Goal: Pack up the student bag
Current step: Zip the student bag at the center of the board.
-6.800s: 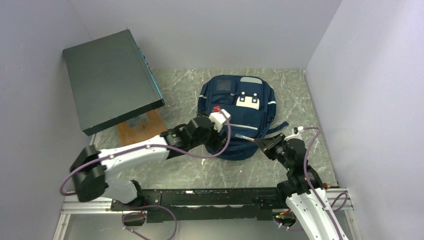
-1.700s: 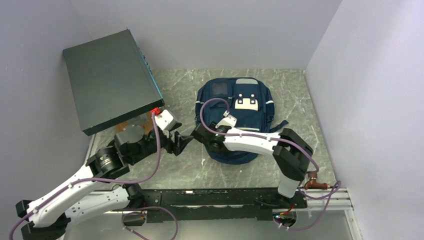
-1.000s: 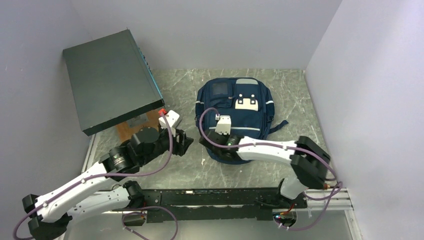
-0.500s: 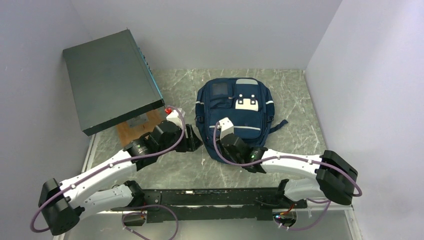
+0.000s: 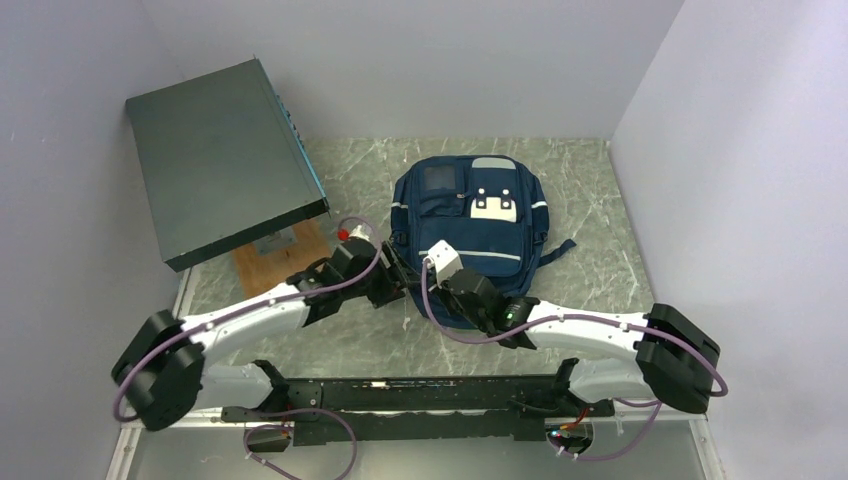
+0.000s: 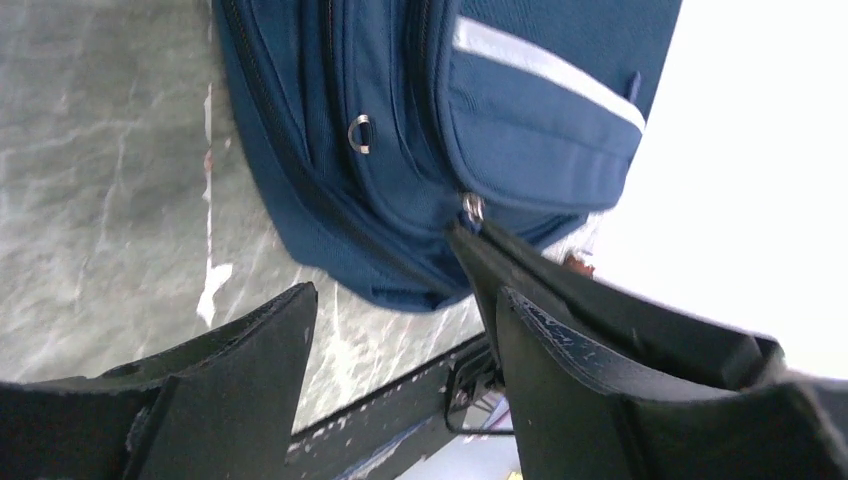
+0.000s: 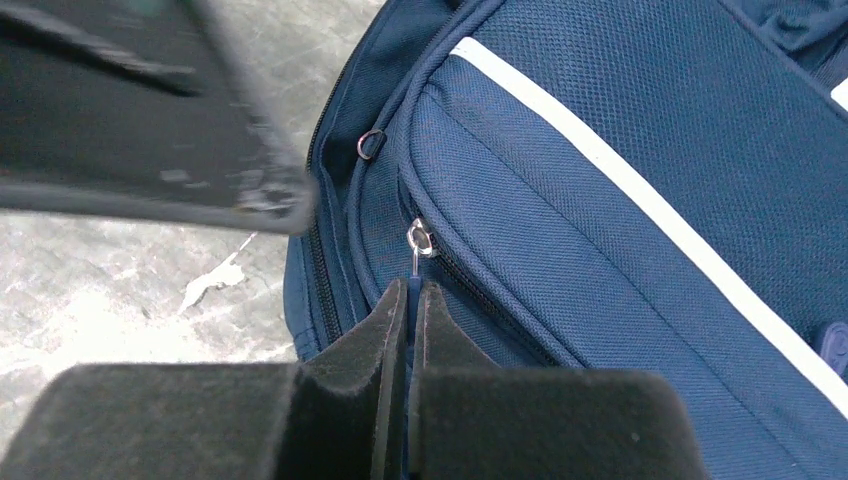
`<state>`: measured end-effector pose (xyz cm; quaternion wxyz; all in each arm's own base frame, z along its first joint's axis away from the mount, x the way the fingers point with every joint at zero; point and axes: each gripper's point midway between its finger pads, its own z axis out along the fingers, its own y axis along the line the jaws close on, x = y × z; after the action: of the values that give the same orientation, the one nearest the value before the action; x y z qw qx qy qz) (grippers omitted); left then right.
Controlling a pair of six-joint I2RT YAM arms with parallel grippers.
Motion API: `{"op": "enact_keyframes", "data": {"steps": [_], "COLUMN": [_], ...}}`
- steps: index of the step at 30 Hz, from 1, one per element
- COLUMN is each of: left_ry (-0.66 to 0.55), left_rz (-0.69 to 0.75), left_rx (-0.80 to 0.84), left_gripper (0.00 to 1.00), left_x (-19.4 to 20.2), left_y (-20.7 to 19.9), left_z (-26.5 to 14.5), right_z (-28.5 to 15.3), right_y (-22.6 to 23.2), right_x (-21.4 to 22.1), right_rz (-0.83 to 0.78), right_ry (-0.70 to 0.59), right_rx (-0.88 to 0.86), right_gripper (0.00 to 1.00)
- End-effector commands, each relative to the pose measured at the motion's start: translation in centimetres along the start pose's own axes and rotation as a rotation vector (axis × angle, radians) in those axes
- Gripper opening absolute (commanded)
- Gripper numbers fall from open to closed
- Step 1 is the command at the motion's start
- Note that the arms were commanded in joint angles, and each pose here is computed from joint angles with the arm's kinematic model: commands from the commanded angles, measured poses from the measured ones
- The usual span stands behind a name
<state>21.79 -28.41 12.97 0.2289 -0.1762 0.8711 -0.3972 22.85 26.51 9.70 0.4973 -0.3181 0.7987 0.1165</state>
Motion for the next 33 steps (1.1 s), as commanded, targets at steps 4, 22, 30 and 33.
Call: {"op": "enact_keyframes", "data": {"steps": [4, 22, 30, 33], "left_ry": [-0.062, -0.169, -0.107, -0.103], "left_rz": [-0.180, -0.072, -0.101, -0.093], "left_rx": [0.041, 0.116, 0.079, 0.063], "left_gripper": [0.62, 0.62, 0.52, 0.51], "left_x": [-1.9, -3.8, -3.8, -3.7], "left_y": [-2.1, -3.8, -4.4, -3.8], "left_z": [4.4, 3.1, 6.2, 6.9], "right_z": [-1.2, -1.5, -1.3, -1.4], "right_y": [0.9, 1.0, 0.7, 0.6], "right_x": [-3.2, -2.9, -3.6, -3.2], "right_rz": [-0.096, -0.164, -0.177, -0.187], "right_ry": [-0.105, -0.079, -0.070, -0.053], "right_rx": [-0.087, -0.113, -0.093, -0.094], "right_gripper": [0.00, 0.00, 0.00, 0.00]}}
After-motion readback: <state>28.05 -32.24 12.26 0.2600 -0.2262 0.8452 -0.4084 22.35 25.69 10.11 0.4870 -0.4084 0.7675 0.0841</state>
